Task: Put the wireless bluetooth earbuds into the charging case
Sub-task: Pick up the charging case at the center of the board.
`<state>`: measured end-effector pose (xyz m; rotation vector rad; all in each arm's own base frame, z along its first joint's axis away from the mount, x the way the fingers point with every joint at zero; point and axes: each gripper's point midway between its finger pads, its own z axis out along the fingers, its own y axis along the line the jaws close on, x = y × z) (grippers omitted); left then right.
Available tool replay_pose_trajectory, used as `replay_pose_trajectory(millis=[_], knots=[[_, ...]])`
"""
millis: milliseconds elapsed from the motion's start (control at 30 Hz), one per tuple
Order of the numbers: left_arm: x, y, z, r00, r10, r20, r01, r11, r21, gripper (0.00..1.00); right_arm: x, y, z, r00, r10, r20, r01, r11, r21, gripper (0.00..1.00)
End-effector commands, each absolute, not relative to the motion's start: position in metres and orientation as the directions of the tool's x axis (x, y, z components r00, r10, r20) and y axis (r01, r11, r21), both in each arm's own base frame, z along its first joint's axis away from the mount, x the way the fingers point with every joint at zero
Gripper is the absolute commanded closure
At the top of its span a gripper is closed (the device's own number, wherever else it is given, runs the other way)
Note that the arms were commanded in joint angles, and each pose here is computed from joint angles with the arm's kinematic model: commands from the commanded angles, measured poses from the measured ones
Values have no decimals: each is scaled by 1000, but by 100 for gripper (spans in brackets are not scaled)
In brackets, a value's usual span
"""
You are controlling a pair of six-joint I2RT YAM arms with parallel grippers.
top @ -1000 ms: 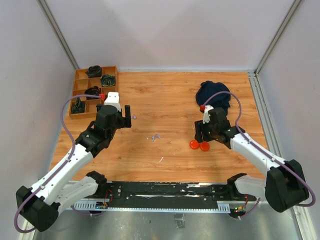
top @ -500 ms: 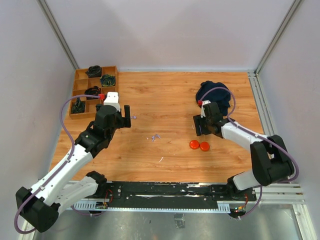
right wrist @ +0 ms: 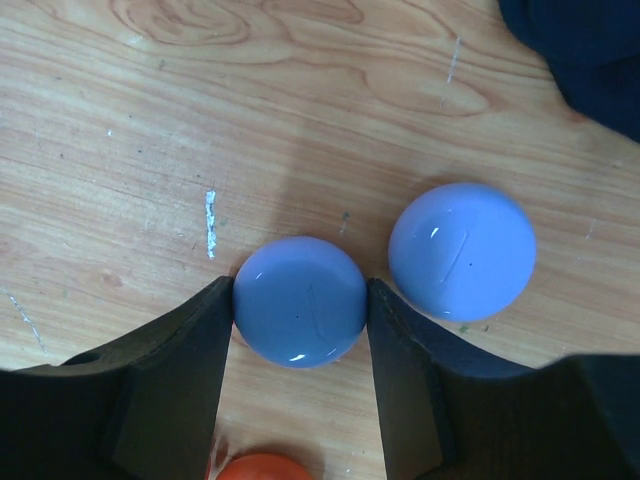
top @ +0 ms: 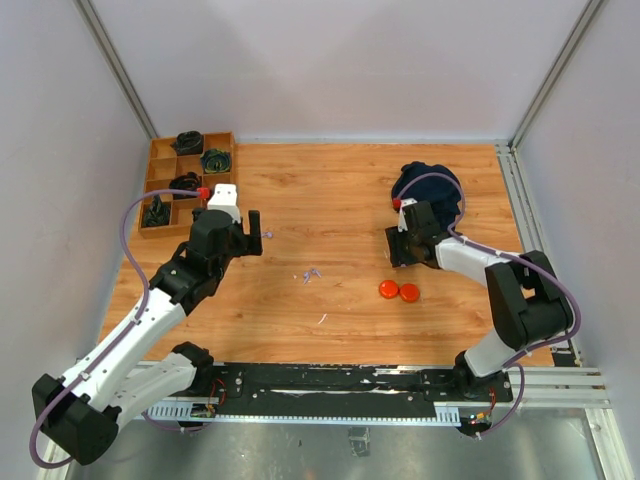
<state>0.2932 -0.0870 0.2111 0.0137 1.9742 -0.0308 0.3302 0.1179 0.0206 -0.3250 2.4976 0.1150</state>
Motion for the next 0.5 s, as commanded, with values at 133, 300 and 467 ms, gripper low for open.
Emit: replay_pose_trajectory(millis=[133, 300, 467], knots=[[296, -104, 217, -382, -43, -923, 103, 991, -88, 9, 334, 136, 33, -749, -249, -614, -359, 931, 60, 53], [292, -125, 221, -400, -69, -914, 191, 969, -157, 9, 328, 156, 53, -681, -315, -661, -462, 885, 53, 54], [284, -150, 220, -459, -100, -883, 284, 925, -252, 9, 320, 183, 81, -552, -406, -728, -596, 803, 5, 55]])
